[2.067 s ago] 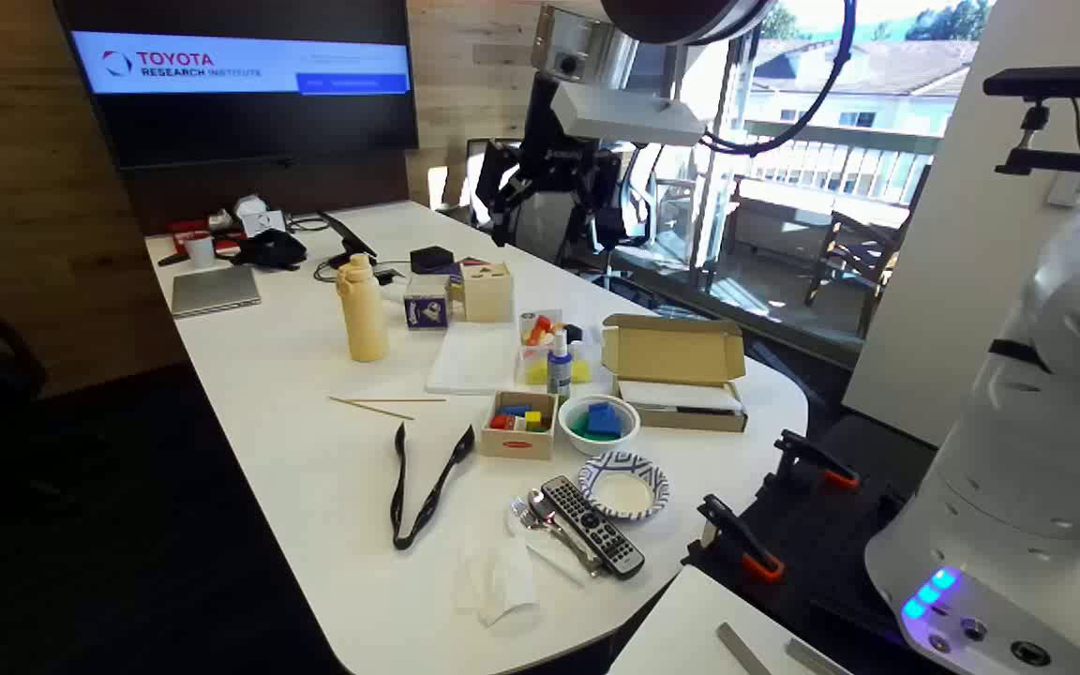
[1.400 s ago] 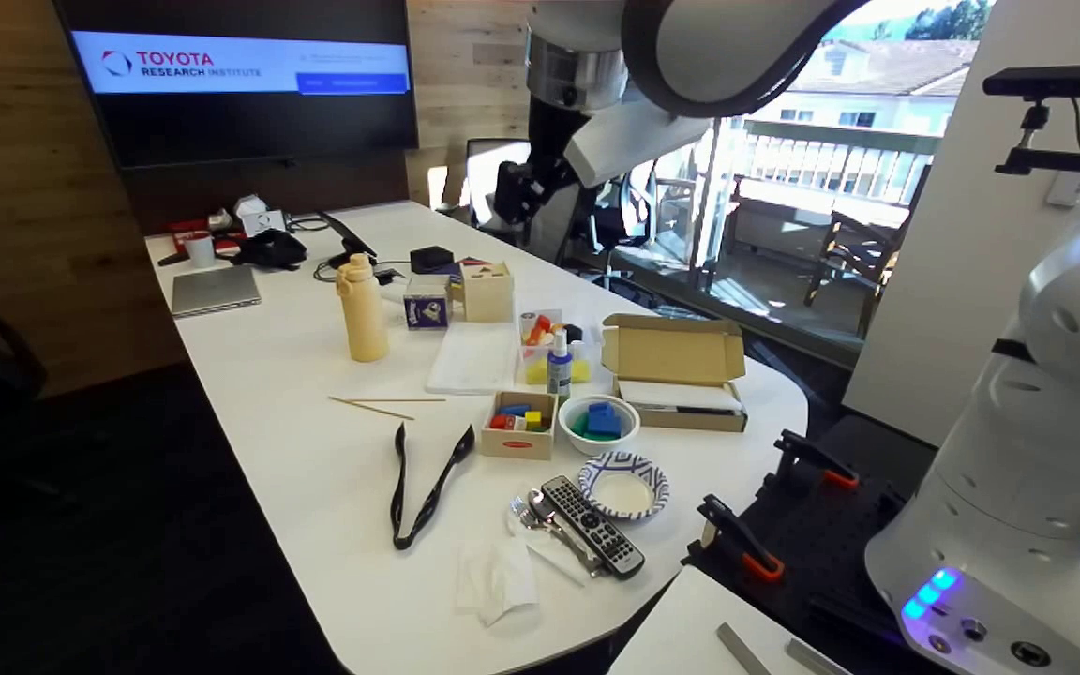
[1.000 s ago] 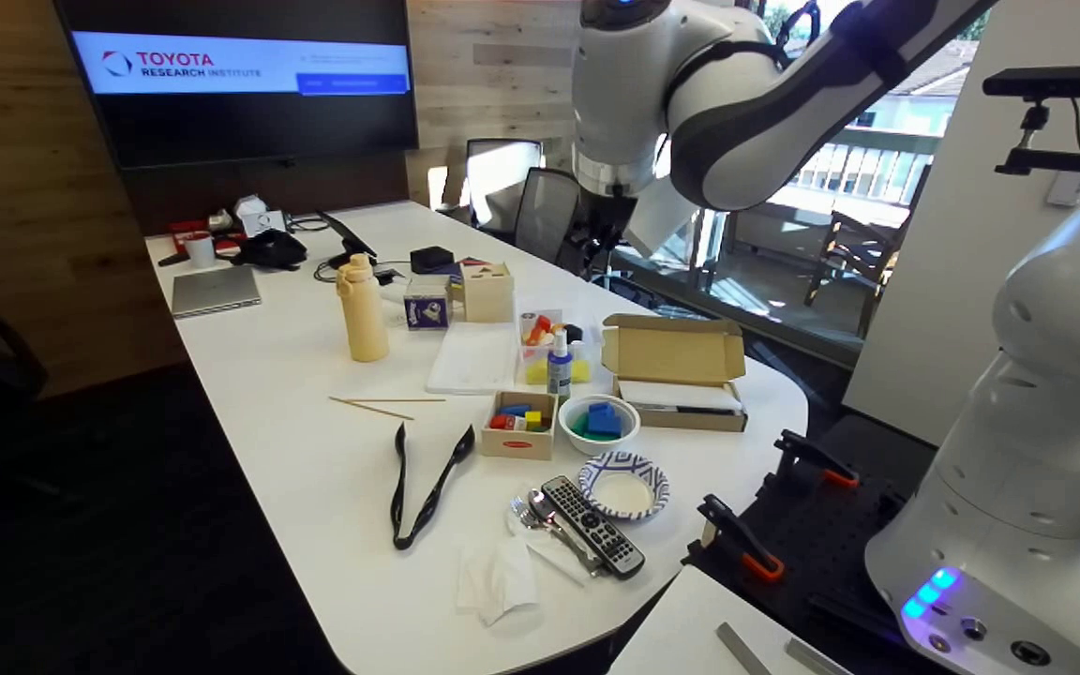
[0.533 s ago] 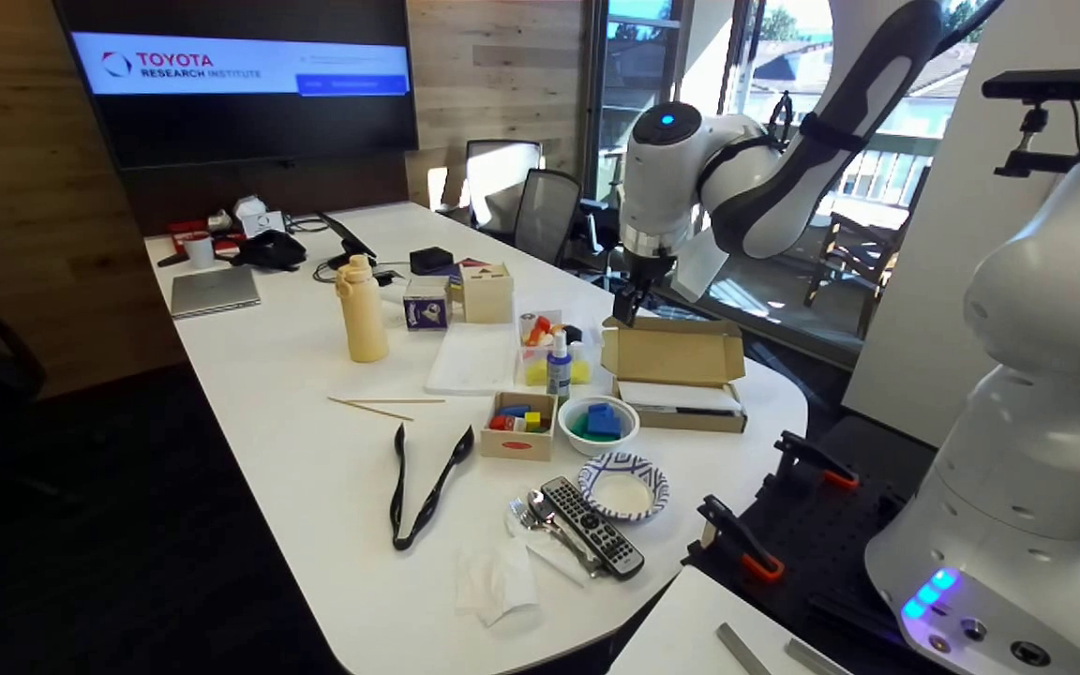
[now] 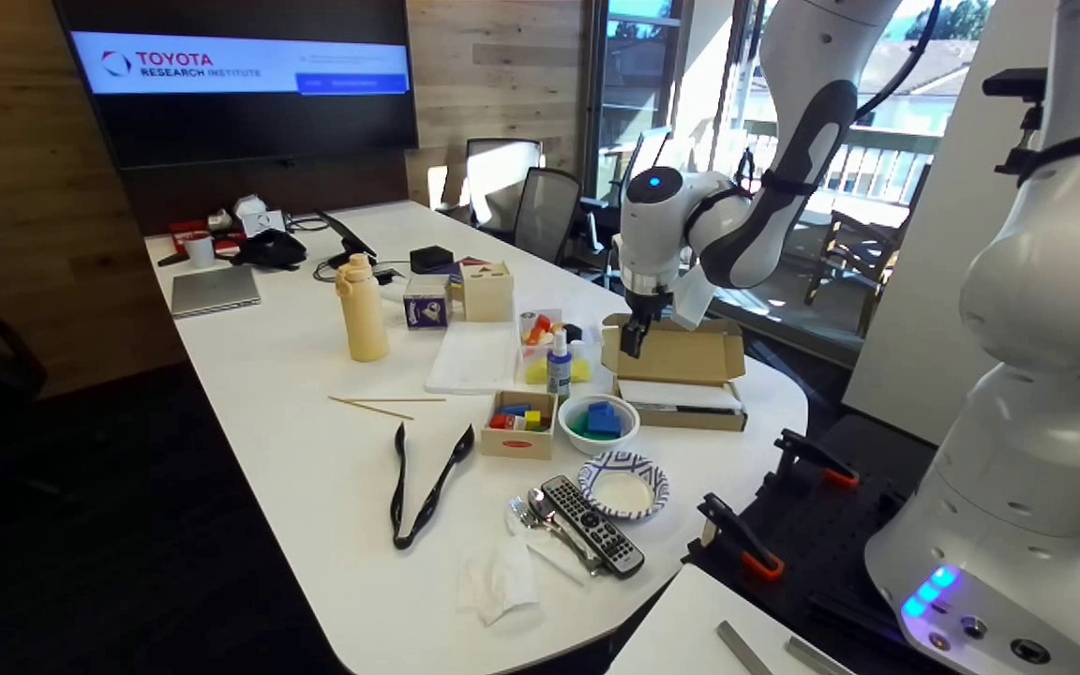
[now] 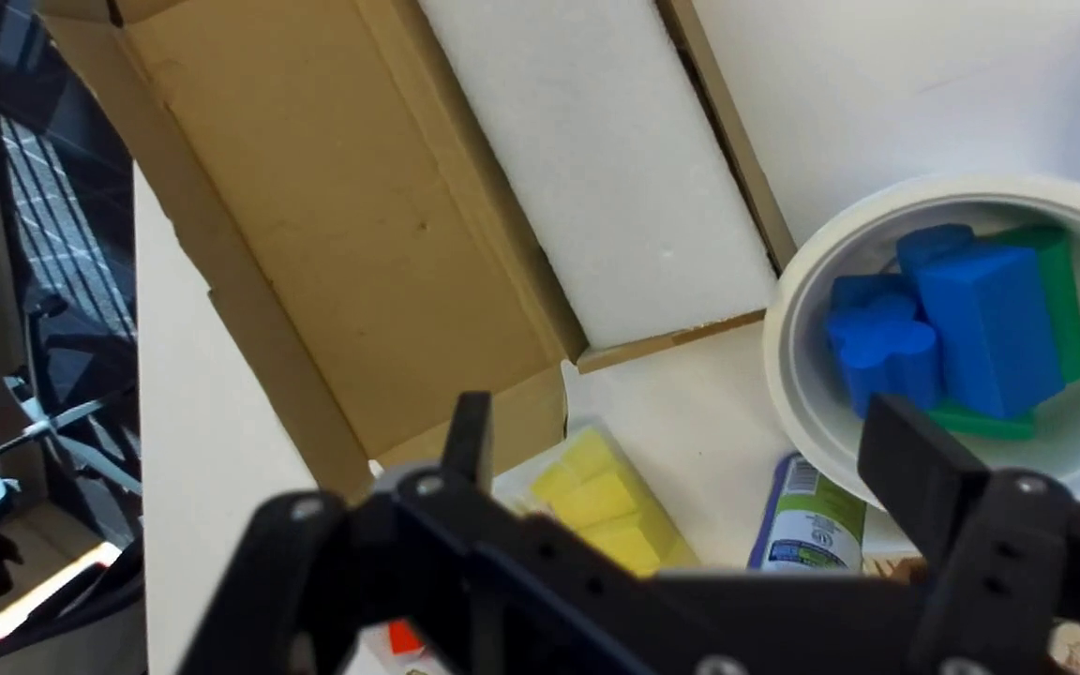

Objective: Remove the white paper from the box and put it on the table

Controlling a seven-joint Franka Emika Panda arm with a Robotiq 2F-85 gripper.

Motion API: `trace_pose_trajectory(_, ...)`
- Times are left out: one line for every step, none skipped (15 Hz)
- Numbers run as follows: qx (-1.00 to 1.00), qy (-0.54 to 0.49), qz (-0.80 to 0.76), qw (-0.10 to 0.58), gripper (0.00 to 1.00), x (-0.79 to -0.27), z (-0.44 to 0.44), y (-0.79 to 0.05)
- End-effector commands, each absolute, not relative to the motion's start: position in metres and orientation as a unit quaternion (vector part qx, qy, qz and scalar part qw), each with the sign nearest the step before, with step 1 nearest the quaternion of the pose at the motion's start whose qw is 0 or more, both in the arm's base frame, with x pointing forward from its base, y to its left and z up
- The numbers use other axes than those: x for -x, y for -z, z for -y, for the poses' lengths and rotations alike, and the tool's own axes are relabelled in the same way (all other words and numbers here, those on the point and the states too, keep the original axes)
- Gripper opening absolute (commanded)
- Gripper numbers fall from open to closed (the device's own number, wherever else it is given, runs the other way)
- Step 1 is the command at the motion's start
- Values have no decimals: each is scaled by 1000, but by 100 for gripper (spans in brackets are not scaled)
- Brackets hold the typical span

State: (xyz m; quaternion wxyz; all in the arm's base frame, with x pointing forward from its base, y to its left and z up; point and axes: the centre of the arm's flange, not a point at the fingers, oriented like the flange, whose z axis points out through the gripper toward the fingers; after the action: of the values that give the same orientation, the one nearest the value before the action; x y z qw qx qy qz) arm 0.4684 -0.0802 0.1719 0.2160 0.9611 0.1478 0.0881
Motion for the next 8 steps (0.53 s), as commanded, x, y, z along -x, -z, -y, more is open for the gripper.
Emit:
trace_pose_trajectory(-959, -91, -161, 213, 100, -477, 93, -146)
trace_pose_trajectory(-959, -89, -164, 215, 100, -477, 97, -141)
trace_pose_trajectory(-958, -86, -167, 217, 100, -474, 102, -137)
trace_pose_trajectory(-958, -83, -170, 217, 100, -472, 107, -132)
trace_pose_trajectory(-957, -79, -170, 221, 100, -470, 113, -129)
trace_pose_trajectory(-957, -68, -173, 223, 100, -471, 102, -137)
trace_pose_trajectory(-957, -64, -173, 223, 100, -469, 105, -134)
trace_pose_trajectory(-958, -63, -172, 222, 100, -468, 105, -132)
